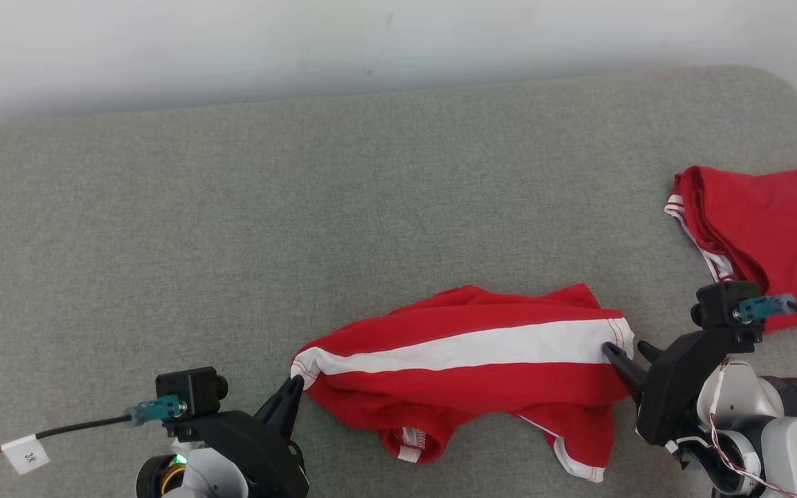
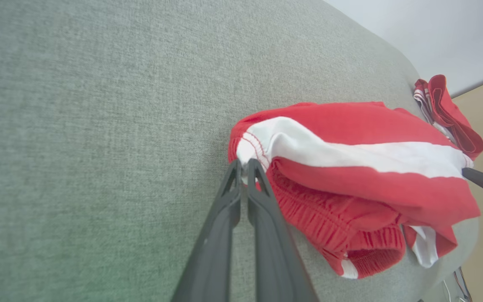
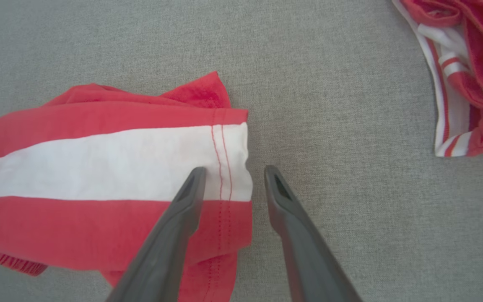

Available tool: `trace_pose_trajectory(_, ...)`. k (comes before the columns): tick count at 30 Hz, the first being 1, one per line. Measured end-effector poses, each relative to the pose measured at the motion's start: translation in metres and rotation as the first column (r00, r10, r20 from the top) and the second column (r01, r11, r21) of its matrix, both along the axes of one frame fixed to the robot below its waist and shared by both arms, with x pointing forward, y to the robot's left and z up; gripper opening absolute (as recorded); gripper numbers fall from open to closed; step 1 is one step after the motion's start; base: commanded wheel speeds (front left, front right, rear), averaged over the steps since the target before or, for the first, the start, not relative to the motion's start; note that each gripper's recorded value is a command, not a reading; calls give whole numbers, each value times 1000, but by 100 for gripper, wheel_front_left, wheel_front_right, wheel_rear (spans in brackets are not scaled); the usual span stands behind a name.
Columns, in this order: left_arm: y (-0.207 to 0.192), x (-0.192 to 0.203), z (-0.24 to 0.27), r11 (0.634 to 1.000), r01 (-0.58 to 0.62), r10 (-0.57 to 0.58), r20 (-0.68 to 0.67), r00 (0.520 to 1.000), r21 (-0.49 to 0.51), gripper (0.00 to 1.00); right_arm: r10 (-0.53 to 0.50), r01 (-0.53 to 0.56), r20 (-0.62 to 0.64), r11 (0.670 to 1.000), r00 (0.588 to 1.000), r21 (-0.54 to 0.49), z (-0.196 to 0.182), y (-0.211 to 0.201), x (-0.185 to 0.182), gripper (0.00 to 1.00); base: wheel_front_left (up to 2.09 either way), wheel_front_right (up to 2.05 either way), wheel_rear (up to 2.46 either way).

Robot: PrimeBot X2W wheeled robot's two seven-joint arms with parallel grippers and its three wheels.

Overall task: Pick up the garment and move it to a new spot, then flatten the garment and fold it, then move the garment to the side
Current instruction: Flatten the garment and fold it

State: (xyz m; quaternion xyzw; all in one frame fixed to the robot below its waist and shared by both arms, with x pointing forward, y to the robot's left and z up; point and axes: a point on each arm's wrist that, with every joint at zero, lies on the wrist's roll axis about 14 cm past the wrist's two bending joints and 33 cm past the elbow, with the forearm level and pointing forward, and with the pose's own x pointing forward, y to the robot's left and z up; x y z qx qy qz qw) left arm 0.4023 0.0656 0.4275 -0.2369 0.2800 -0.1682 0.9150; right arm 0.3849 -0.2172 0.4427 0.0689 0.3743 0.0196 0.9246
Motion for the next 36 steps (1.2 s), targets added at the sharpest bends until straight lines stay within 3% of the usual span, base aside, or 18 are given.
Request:
trace_pose_trajectory(1,0,0,-1,1000,0,0,-1,1000,0,0,1,-1,-1,1000,1000,0,0,0,1,62,0,0,0)
trace_pose_trajectory(7,2,3,-2,1000,-3,3,-5,1000,0,0,23,-23,7,1000,1000,-13,1,3,11,34,0,0,0)
trace_pose_trajectory(9,3,3,-3,1000,-6,6,-5,1000,0,0,35,-34,4,999,999,-10,0,7,12,1,0,0,0)
trace_pose_trajectory(15,7,7,2,1000,-27,27,16,1000,-6,0,46,-46,32,999,998,0,6,11,16,0,0,0,0)
trace_pose_trajectory(24,10,38,67,992,-75,98,247,964,-102,0,26,-37,296,999,955,32,69,8,40,0,0,0,0)
trace_pose_trajectory(32,4,54,158,986,-33,113,504,856,-166,0,-11,-31,550,997,835,68,141,5,52,0,0,0,0)
trace_pose_trajectory(36,-1,55,203,982,7,110,604,789,-189,0,-22,-51,654,995,756,92,178,8,53,0,0,0,0)
